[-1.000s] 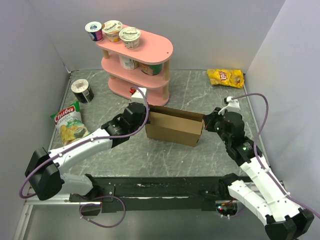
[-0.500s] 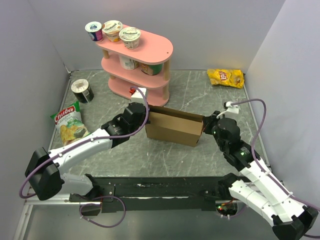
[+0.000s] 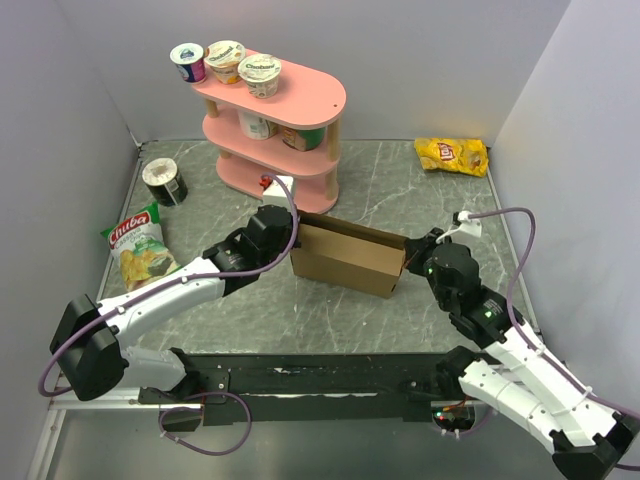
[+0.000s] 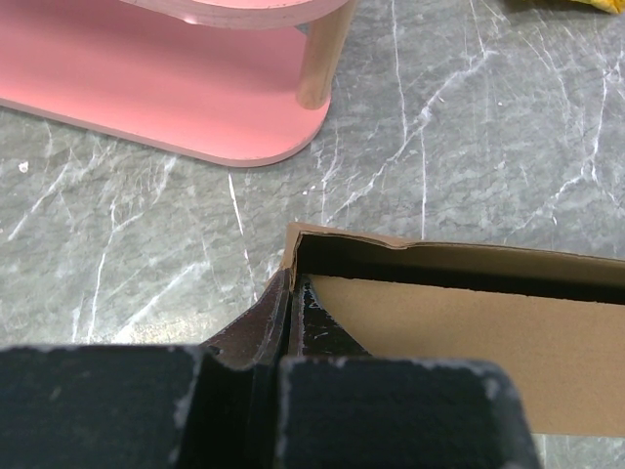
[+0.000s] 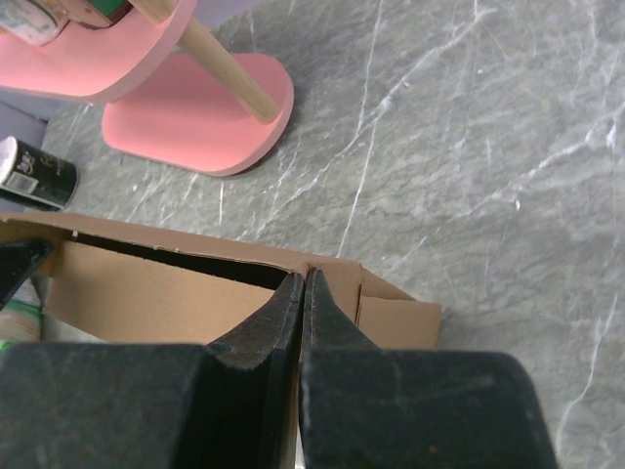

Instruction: Fold the paper box

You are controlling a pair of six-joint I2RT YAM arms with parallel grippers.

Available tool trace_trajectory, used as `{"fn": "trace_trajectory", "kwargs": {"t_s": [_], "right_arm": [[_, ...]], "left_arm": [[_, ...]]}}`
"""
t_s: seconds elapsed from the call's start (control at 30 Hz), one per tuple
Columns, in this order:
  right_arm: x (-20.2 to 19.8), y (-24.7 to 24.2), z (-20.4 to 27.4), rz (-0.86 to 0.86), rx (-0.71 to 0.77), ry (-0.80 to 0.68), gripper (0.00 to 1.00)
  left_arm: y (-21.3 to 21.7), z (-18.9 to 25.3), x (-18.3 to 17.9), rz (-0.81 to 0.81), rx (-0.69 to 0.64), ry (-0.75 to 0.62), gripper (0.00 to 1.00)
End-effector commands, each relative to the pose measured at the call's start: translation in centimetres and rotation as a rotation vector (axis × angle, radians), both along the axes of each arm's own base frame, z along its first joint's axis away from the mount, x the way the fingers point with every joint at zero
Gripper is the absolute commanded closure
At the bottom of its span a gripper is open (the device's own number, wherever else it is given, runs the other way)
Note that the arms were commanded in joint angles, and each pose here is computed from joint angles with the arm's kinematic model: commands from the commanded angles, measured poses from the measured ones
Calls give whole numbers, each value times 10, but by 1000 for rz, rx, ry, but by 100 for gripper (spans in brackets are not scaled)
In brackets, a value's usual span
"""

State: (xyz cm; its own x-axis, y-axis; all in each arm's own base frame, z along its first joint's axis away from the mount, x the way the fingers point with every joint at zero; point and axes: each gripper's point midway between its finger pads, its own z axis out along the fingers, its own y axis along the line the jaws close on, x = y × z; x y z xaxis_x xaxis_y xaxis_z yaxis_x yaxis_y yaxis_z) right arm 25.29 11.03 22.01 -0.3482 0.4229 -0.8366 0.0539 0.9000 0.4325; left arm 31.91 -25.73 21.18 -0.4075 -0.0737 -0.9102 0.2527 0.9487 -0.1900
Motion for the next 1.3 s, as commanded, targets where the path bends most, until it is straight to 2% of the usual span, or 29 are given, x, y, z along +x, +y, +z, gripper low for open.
{"fn": "trace_trajectory", "kwargs": {"t_s": [0.0,0.13,0.43,0.73,1.27], "right_arm": [[-84,-22,-117,81,-200,503,100],[-80,-29,-102,39,-209,473,100],[-78,-29,-110,52,-279,528,100],[-83,-25,-122,70,-354,589,100],[-96,-19,-126,81,-426,613,100]], "left_arm": [[24,-99,-49,-97,271,280,99],[31,-99,-50,-86,293,273,99],[57,-89,-43,37,322,241,99],[70,-82,-28,90,291,234,99],[66,-69,-8,70,250,221,99]]}}
